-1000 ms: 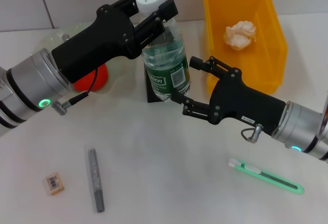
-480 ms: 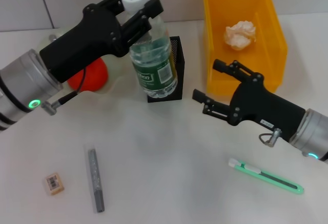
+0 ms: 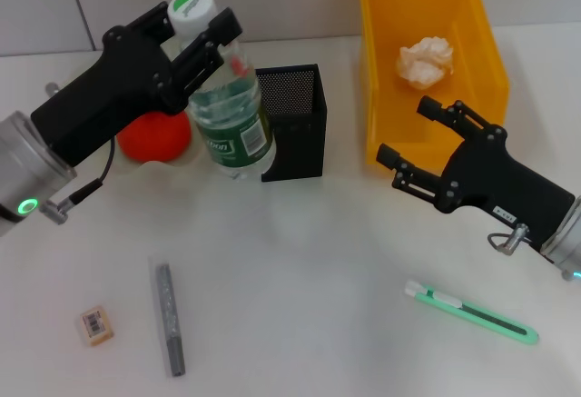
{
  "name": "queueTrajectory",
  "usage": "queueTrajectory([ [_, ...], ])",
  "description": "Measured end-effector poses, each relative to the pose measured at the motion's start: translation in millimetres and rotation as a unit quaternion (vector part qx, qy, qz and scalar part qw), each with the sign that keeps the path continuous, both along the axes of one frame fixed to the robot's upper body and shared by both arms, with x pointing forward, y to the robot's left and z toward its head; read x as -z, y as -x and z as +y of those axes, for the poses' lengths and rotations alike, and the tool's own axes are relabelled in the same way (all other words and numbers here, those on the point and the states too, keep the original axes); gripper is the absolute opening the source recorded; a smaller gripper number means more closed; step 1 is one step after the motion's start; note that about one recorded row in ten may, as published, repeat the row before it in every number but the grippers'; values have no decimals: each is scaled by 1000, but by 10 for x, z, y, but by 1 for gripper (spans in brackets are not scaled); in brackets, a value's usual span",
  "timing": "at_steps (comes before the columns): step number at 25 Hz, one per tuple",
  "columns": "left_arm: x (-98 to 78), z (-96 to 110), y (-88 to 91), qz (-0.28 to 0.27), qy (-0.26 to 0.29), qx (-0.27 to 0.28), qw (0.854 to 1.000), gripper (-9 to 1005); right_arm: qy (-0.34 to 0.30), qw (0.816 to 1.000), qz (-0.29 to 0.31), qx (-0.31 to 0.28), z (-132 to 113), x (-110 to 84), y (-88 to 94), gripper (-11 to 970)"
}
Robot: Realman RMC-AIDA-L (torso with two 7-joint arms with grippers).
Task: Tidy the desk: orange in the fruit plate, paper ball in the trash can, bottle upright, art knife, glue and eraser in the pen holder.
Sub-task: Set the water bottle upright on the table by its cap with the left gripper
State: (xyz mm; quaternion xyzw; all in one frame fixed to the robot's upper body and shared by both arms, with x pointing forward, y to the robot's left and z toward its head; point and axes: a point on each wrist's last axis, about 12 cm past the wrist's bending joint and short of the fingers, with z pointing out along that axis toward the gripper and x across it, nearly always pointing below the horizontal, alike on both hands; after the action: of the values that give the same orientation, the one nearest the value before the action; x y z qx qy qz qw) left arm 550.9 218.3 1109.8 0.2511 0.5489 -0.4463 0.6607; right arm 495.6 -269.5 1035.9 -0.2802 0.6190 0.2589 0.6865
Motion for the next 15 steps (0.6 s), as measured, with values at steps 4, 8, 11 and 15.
queueTrajectory([
  [4,46,54,45,2,-4,-9,1000,480,-5,1000,1,14,-48,-1,1,832],
  [8,84,102,85,2,-8,-18,1000,481,-5,1000,-2,26,-101,-12,2,832],
  [11,131,175,137,5,-12,-30,999,483,-6,1000,-2,29,-110,-13,2,831],
  [15,164,229,175,6,-16,-38,999,484,-7,999,-2,34,-125,-11,6,831],
])
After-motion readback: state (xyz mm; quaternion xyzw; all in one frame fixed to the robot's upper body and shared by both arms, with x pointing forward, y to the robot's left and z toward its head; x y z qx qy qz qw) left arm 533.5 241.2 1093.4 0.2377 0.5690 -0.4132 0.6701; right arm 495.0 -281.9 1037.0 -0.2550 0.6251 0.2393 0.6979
